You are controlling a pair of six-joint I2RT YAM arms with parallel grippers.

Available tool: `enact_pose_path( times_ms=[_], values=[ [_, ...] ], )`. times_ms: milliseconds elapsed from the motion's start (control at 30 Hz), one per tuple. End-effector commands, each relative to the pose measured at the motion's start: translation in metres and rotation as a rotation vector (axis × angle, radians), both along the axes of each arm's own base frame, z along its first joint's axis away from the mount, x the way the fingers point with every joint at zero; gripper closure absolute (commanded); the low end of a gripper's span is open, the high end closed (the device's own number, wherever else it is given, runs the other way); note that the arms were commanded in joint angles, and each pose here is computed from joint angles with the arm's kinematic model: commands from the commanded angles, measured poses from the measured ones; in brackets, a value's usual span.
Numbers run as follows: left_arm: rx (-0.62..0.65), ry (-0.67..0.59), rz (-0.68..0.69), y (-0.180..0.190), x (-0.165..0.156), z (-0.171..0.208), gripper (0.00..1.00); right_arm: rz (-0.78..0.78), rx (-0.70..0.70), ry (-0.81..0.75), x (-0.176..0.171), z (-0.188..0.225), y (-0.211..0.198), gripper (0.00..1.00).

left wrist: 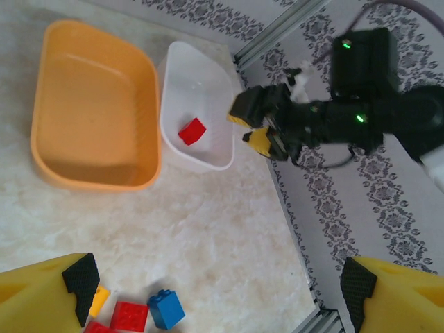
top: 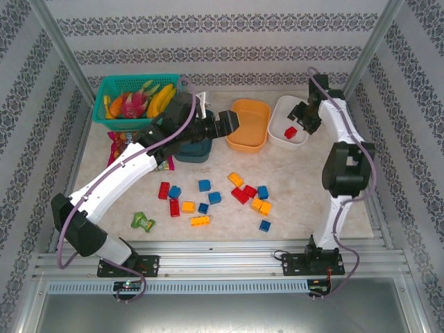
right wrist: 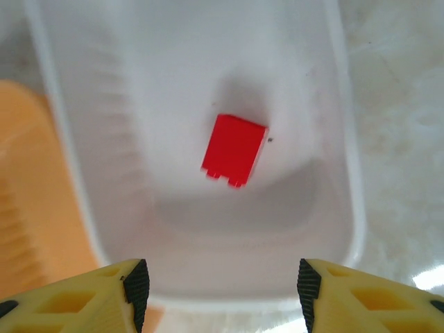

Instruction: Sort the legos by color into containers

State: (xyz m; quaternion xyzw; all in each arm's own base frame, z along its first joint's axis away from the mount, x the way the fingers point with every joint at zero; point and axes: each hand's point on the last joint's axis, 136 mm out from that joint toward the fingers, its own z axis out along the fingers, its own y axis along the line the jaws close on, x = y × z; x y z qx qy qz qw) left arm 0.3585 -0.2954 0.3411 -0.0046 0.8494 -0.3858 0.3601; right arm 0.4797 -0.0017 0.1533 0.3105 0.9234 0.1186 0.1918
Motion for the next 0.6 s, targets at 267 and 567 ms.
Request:
enact_pose_path(
  times_ms=[267,567],
  values=[
    [0.173,0.116,0.084,0.058,-0.043,-0.019,0.09,0.275,-0.021,-0.239,-0.153,0.079,0.090,0.36],
    [0.368,0.476,0.257,0.147,-0.143,-0.137,0.17,0.742,0.026,-0.222,-0.284,0.037,0.181,0.31]
  ],
)
